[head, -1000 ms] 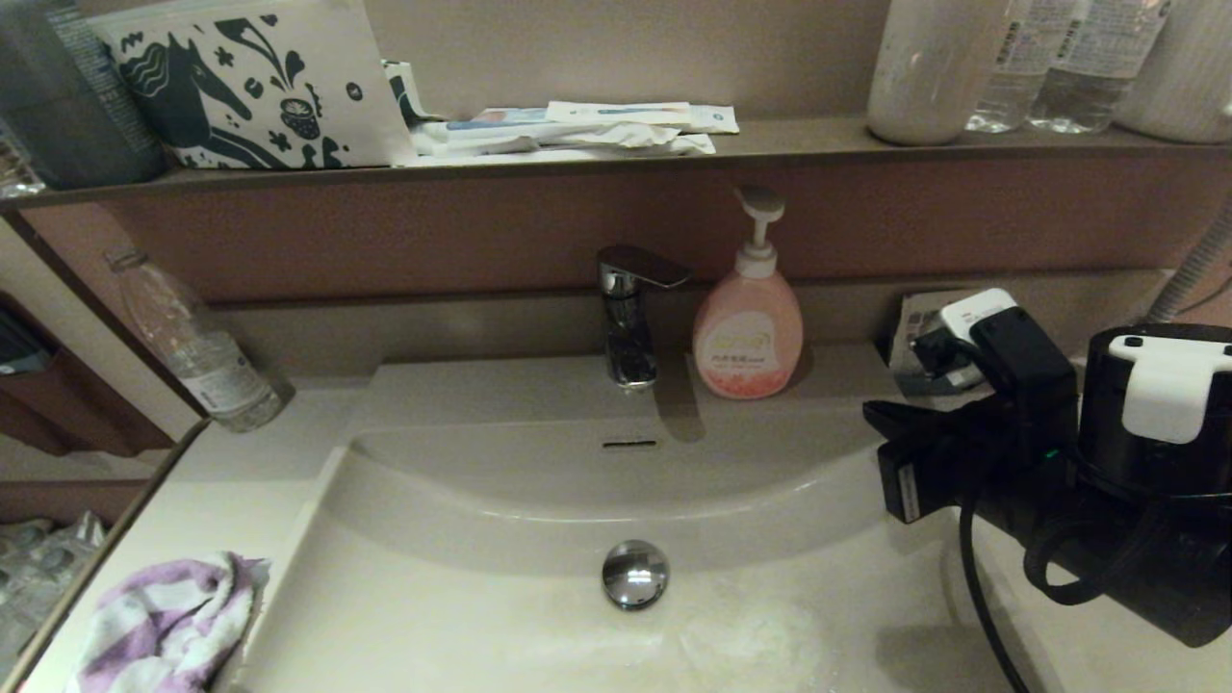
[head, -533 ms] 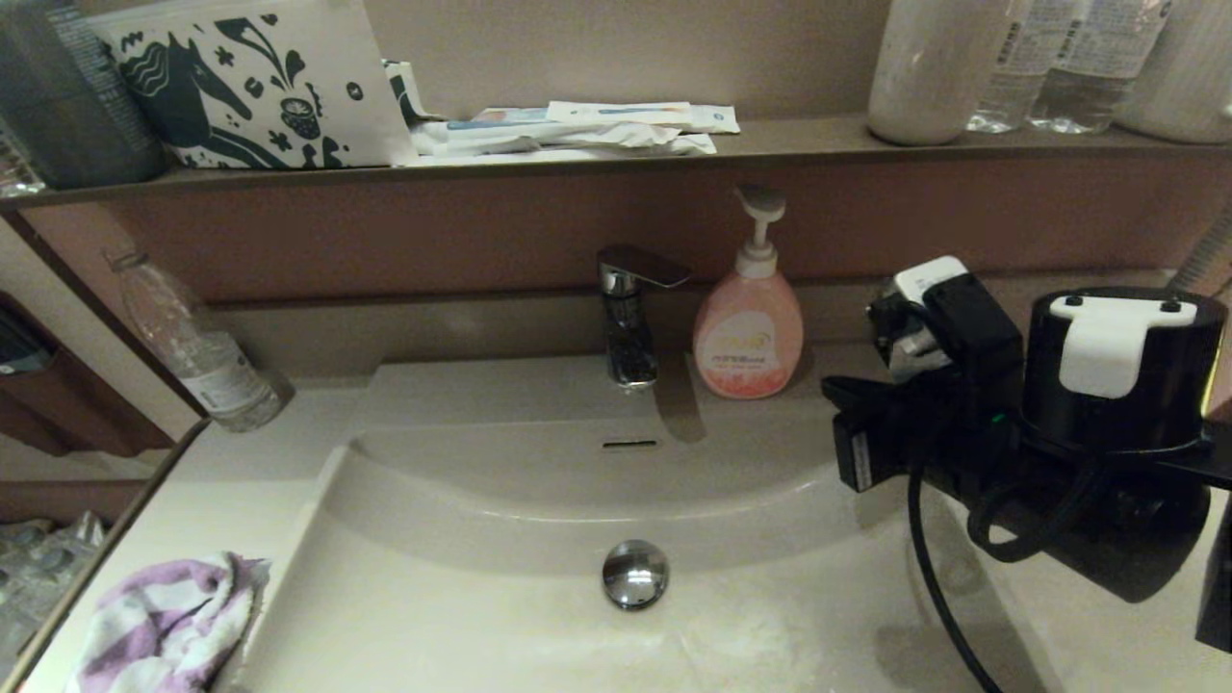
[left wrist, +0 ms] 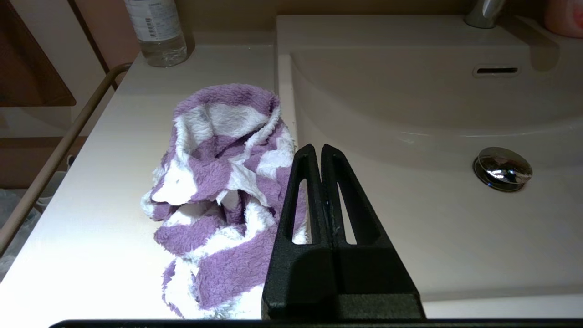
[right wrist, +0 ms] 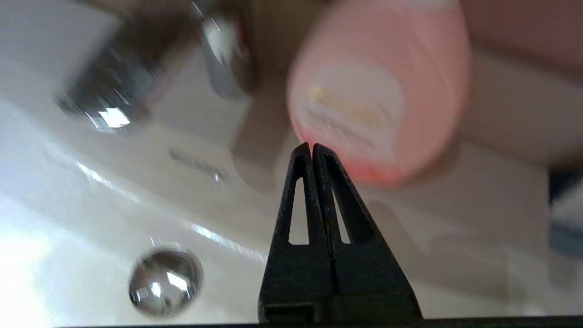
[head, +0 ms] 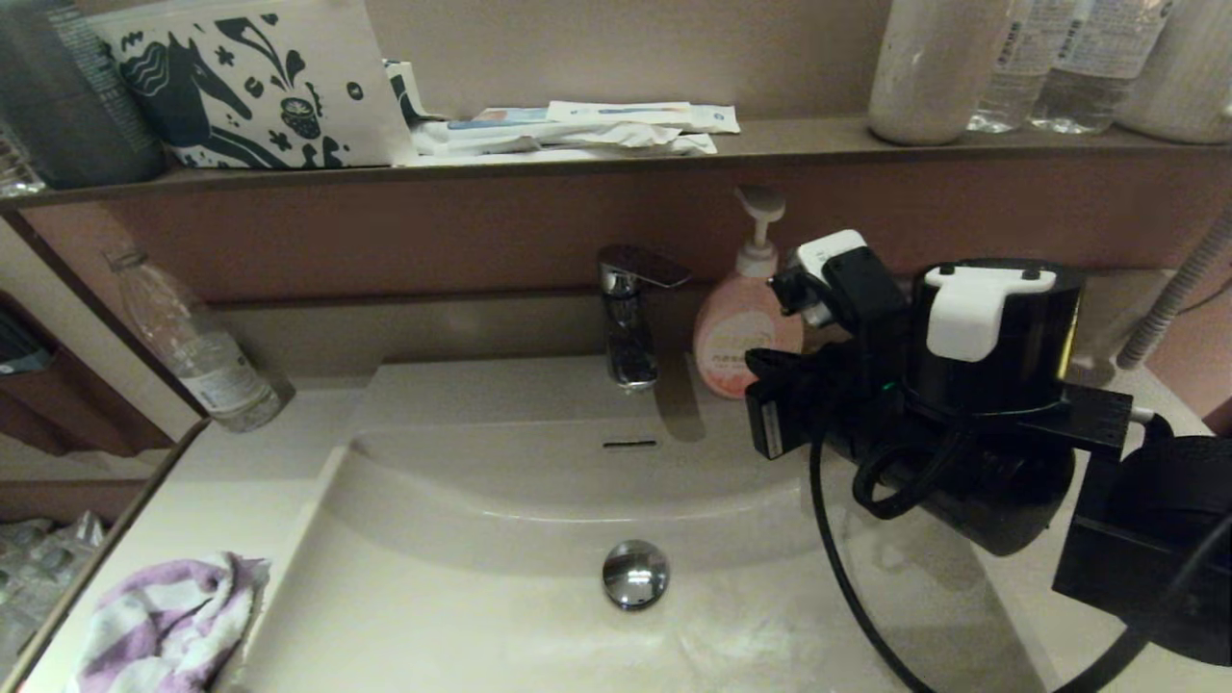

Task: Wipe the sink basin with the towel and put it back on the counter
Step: Turn on the faucet

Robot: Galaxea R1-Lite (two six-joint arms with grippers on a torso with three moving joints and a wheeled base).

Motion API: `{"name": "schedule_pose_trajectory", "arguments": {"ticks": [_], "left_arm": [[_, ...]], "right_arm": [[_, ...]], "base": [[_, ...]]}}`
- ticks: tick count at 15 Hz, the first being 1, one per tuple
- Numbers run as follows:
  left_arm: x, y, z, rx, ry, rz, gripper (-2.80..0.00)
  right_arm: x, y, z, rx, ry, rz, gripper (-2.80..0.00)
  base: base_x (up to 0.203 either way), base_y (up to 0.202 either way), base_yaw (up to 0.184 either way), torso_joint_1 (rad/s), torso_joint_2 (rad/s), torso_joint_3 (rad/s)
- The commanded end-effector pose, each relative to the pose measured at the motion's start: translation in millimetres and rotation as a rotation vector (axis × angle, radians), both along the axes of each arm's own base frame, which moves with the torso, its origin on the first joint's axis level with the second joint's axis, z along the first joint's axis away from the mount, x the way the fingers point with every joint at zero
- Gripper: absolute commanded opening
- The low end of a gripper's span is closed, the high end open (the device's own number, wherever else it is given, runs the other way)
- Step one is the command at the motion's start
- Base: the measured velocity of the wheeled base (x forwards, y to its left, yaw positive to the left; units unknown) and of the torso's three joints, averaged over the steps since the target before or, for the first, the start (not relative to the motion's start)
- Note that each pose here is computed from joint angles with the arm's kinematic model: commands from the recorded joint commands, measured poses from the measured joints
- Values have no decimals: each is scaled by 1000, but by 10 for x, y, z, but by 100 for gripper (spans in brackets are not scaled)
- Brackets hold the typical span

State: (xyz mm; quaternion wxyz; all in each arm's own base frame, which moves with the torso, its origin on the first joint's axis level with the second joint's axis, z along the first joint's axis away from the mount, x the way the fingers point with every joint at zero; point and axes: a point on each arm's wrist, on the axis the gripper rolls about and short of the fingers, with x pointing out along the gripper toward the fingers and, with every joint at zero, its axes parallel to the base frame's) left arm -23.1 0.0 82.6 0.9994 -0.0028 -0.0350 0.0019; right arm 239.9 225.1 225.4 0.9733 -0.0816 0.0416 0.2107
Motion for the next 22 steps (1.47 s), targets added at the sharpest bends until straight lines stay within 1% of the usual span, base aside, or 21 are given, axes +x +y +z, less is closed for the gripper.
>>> {"name": "schedule_pose_trajectory", "arguments": {"ticks": [1, 3, 6, 9, 11, 15, 19, 22], "left_arm": [[1, 0, 1, 0, 1, 1, -280], [1, 0, 1, 0, 1, 1, -280], [1, 0, 1, 0, 1, 1, -280], [1, 0, 1, 0, 1, 1, -280], [1, 0, 1, 0, 1, 1, -280], [1, 0, 1, 0, 1, 1, -280], [1, 0, 1, 0, 1, 1, -280], [1, 0, 1, 0, 1, 1, -280]], "right_arm": [[47, 106, -26, -11, -12, 11, -280], [108, 196, -45, -32, -47, 19, -280], [185, 313, -92, -42, -122, 28, -280], [270, 405, -62, -47, -201, 25, -280], [323, 463, -62, -49, -221, 23, -280], [444, 603, -42, -28, -243, 5, -280], [485, 673, 136, 11, -297, -3, -280], [521, 708, 195, 31, -314, -16, -280]], "base": [[0, 0, 0, 0, 0, 0], [0, 0, 0, 0, 0, 0], [0, 0, 0, 0, 0, 0], [0, 0, 0, 0, 0, 0], [0, 0, 0, 0, 0, 0], [0, 0, 0, 0, 0, 0], [0, 0, 0, 0, 0, 0], [0, 0, 0, 0, 0, 0]]}}
